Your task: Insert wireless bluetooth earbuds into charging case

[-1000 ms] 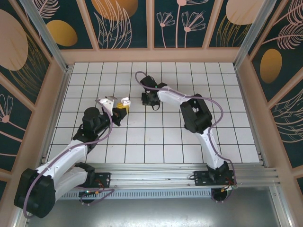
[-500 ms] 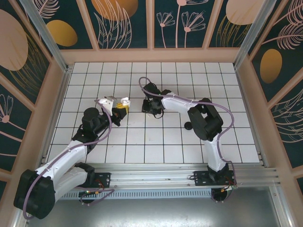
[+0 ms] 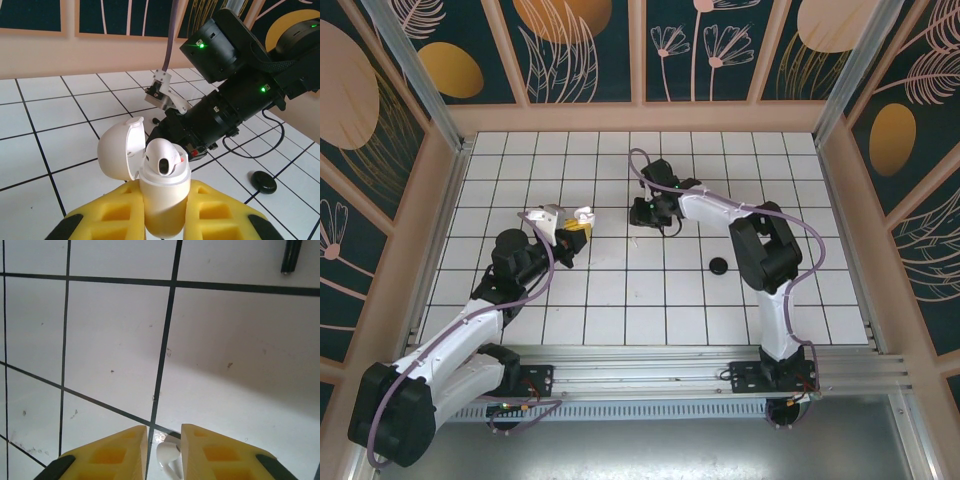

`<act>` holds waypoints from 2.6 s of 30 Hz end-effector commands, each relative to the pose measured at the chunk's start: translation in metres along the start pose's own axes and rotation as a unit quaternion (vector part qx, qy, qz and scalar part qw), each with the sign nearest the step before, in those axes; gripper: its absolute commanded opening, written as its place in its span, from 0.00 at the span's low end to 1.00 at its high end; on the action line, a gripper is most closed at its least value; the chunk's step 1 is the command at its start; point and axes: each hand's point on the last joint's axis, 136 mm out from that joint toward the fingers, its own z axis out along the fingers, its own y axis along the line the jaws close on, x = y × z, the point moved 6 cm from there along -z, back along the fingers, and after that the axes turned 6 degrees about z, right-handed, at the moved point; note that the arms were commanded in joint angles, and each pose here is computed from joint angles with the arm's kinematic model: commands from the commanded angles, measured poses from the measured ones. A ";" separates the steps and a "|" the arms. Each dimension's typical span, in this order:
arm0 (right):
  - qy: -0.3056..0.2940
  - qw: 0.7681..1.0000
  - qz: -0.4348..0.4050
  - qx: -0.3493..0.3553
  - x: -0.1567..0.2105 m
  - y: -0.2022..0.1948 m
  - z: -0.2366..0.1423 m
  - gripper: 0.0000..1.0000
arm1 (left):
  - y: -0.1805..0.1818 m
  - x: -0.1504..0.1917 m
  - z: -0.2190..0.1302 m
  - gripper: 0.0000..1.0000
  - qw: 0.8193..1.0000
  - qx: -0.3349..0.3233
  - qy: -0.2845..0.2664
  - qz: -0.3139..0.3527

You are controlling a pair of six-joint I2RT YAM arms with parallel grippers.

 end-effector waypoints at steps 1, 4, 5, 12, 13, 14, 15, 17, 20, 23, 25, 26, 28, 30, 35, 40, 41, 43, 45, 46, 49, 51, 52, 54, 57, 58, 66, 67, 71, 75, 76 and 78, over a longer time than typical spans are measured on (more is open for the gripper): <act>0.017 0.998 -0.048 -0.022 0.005 -0.002 0.001 0.25 | 0.000 -0.002 -0.003 0.08 1.000 -0.001 -0.006 -0.004; 0.029 0.997 -0.059 -0.029 0.011 -0.006 0.005 0.27 | 0.001 -0.002 -0.001 0.08 1.000 0.000 -0.006 -0.006; 0.033 0.997 -0.060 -0.031 0.013 -0.008 0.007 0.27 | 0.001 -0.002 -0.001 0.08 1.000 0.001 -0.004 -0.007; 0.053 0.995 -0.069 -0.041 0.028 -0.015 0.017 0.27 | 0.001 -0.003 0.002 0.08 1.000 0.003 -0.002 -0.009; 0.054 0.995 -0.070 -0.041 0.030 -0.015 0.018 0.27 | 0.001 -0.003 0.003 0.08 1.000 0.004 -0.001 -0.010; 0.054 0.995 -0.072 -0.042 0.030 -0.016 0.018 0.27 | 0.001 -0.002 0.003 0.08 1.000 0.003 -0.001 -0.011; 0.053 0.995 -0.074 -0.042 0.031 -0.016 0.018 0.27 | 0.001 -0.002 0.003 0.08 1.000 0.004 0.000 -0.012; 0.054 0.995 -0.076 -0.041 0.033 -0.016 0.020 0.27 | 0.001 -0.002 0.003 0.08 1.000 0.003 0.001 -0.013; 0.059 0.994 -0.082 -0.035 0.036 -0.017 0.023 0.27 | 0.001 -0.001 0.003 0.08 1.000 0.003 0.002 -0.013; 0.063 0.994 -0.089 -0.030 0.039 -0.015 0.027 0.27 | 0.002 -0.001 0.003 0.08 1.000 0.002 0.002 -0.014; 0.065 0.993 -0.091 -0.026 0.040 -0.015 0.029 0.28 | 0.001 -0.001 0.003 0.08 1.000 0.003 0.002 -0.014; 0.066 0.993 -0.093 -0.026 0.041 -0.014 0.030 0.28 | 0.001 -0.001 0.003 0.08 1.000 0.002 0.002 -0.015; 0.066 0.993 -0.096 -0.025 0.042 -0.012 0.031 0.29 | 0.002 -0.001 0.003 0.08 1.000 0.002 0.003 -0.015; 0.066 0.993 -0.099 -0.021 0.044 -0.012 0.032 0.29 | 0.002 0.000 0.003 0.08 1.000 0.003 0.004 -0.016; 0.070 0.992 -0.105 -0.013 0.047 -0.010 0.037 0.29 | 0.002 -0.001 0.004 0.08 1.000 0.004 0.004 -0.017; 0.070 0.992 -0.106 -0.007 0.047 -0.008 0.040 0.28 | 0.001 0.000 0.004 0.08 1.000 0.004 0.004 -0.017; 0.071 0.992 -0.104 -0.005 0.047 -0.008 0.041 0.28 | 0.001 0.000 0.004 0.08 1.000 0.004 0.005 -0.017; 0.071 0.992 -0.104 -0.003 0.047 -0.006 0.042 0.27 | 0.001 0.000 0.004 0.08 1.000 0.004 0.005 -0.018; 0.070 0.992 -0.104 -0.004 0.047 -0.002 0.042 0.27 | 0.002 0.001 0.004 0.08 1.000 0.004 0.006 -0.018; 0.071 0.992 -0.103 -0.006 0.047 0.000 0.042 0.27 | 0.002 0.002 0.004 0.08 1.000 0.003 0.007 -0.018; 0.072 0.992 -0.100 -0.022 0.047 0.008 0.040 0.28 | 0.001 0.001 0.003 0.08 1.000 0.004 0.006 -0.018; 0.070 0.992 -0.094 -0.036 0.046 0.013 0.036 0.28 | 0.002 0.002 0.003 0.08 1.000 0.003 0.006 -0.018; 0.070 0.993 -0.091 -0.039 0.046 0.014 0.035 0.28 | 0.002 0.002 0.003 0.08 1.000 0.003 0.006 -0.018; 0.068 0.993 -0.086 -0.040 0.045 0.016 0.032 0.28 | 0.002 0.001 0.003 0.08 1.000 0.002 0.005 -0.017; 0.071 0.994 -0.078 -0.031 0.044 0.015 0.032 0.28 | 0.002 0.001 0.003 0.08 1.000 0.001 0.005 -0.017; 0.074 0.994 -0.073 -0.026 0.044 0.015 0.032 0.28 | 0.002 0.001 0.003 0.08 1.000 0.001 0.005 -0.017; 0.088 0.996 -0.001 -0.007 0.057 0.005 0.024 0.30 | 0.002 0.000 0.002 0.08 1.000 0.000 0.002 -0.016; 0.090 0.996 0.004 -0.007 0.060 0.005 0.024 0.30 | 0.002 0.000 0.002 0.08 1.000 0.000 0.002 -0.016; 0.098 0.995 0.010 0.004 0.069 0.000 0.025 0.31 | 0.001 -0.002 0.002 0.08 1.000 0.001 0.000 -0.016; 0.099 0.995 0.014 -0.001 0.071 0.005 0.020 0.31 | 0.001 -0.002 0.002 0.08 1.000 0.002 0.000 -0.015; 0.098 0.995 0.016 -0.007 0.072 0.008 0.019 0.31 | 0.001 -0.002 0.002 0.08 1.000 0.001 0.000 -0.016; 0.096 0.995 0.017 -0.018 0.071 0.016 0.016 0.31 | 0.001 -0.002 0.001 0.08 1.000 0.000 -0.001 -0.016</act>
